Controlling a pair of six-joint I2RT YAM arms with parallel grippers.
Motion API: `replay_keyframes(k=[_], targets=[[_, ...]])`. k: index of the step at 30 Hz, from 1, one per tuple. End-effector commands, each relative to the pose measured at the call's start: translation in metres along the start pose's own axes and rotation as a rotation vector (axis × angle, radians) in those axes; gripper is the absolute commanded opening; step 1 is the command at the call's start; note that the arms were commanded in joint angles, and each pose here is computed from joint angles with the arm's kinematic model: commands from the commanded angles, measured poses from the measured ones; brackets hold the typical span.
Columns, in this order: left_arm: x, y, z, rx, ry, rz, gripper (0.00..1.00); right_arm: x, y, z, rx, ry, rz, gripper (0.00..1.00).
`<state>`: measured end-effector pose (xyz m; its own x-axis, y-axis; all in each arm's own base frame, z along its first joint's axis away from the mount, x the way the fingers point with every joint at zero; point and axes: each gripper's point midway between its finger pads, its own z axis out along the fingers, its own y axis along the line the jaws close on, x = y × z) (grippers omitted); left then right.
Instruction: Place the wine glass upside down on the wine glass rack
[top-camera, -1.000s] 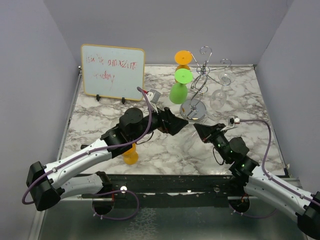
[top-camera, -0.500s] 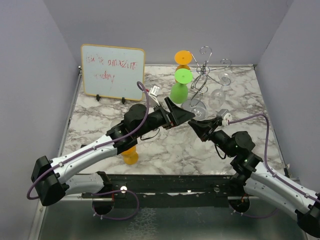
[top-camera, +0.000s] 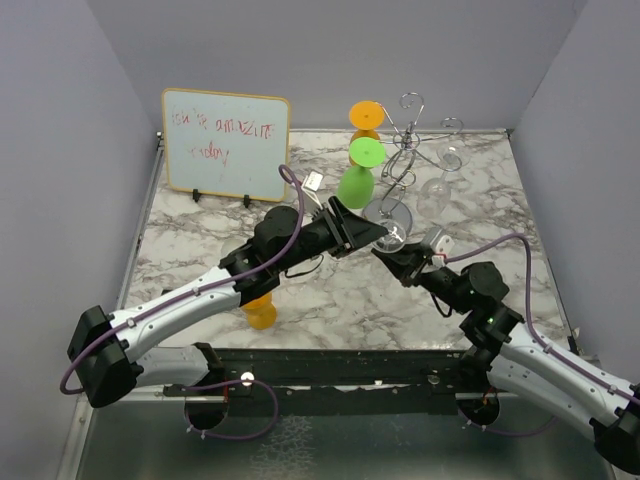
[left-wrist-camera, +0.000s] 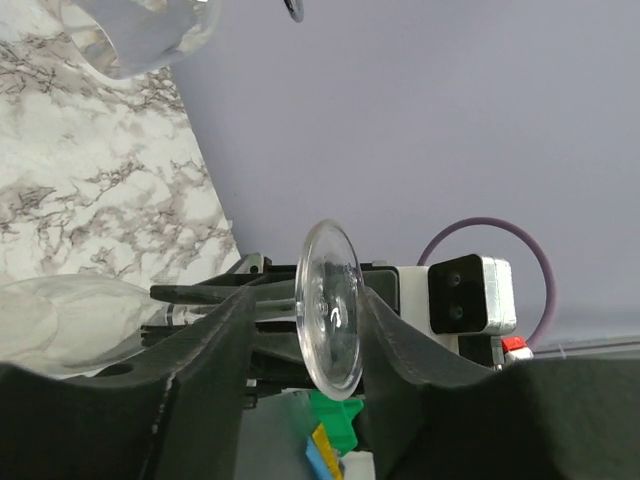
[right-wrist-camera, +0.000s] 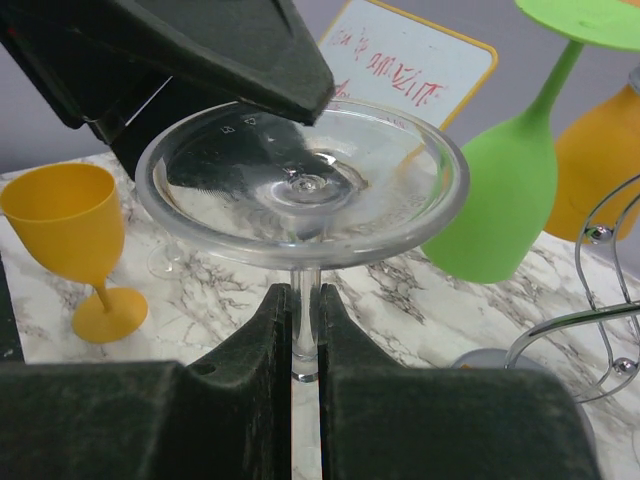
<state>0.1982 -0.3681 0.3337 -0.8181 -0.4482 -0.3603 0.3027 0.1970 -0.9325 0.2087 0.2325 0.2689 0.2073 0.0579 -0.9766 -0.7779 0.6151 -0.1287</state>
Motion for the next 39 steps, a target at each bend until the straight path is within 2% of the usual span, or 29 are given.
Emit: replay_keyframes(k=[1, 7, 8, 12, 14, 16, 18, 30, 39], targets=[[0.0, -0.012, 0.003, 0.054, 0.025, -0.034, 0.39, -0.01, 0.006, 0.004, -0.056, -0.022, -0.066, 0.01], [-0.001, -0.012, 0.0, 0.055, 0.024, -0.047, 0.04, -0.01, 0.003, 0.003, -0.028, -0.044, -0.06, 0.01], [-0.002, -0.012, 0.0, 0.055, 0.022, -0.048, 0.0, -0.01, 0.003, 0.003, -0.03, -0.042, -0.057, 0.01], [-0.006, -0.018, -0.002, 0.071, 0.017, -0.043, 0.0, -0.008, 0.002, 0.001, -0.017, -0.039, -0.029, 0.06], [-0.01, -0.024, -0.004, 0.084, 0.007, -0.04, 0.0, -0.006, 0.001, -0.001, -0.003, -0.041, -0.006, 0.14], [-0.015, -0.029, -0.005, 0.092, -0.008, -0.048, 0.0, -0.004, 0.0, -0.004, 0.01, -0.046, 0.013, 0.29], [-0.02, -0.032, -0.007, 0.098, -0.021, -0.067, 0.0, -0.001, 0.001, -0.006, 0.012, -0.046, 0.024, 0.35], [-0.028, -0.031, -0.012, 0.117, -0.022, -0.172, 0.0, 0.012, 0.001, 0.006, -0.005, -0.014, -0.03, 0.34], [-0.023, -0.027, -0.011, 0.117, 0.005, -0.219, 0.0, 0.004, -0.005, 0.02, 0.01, -0.061, -0.065, 0.33]])
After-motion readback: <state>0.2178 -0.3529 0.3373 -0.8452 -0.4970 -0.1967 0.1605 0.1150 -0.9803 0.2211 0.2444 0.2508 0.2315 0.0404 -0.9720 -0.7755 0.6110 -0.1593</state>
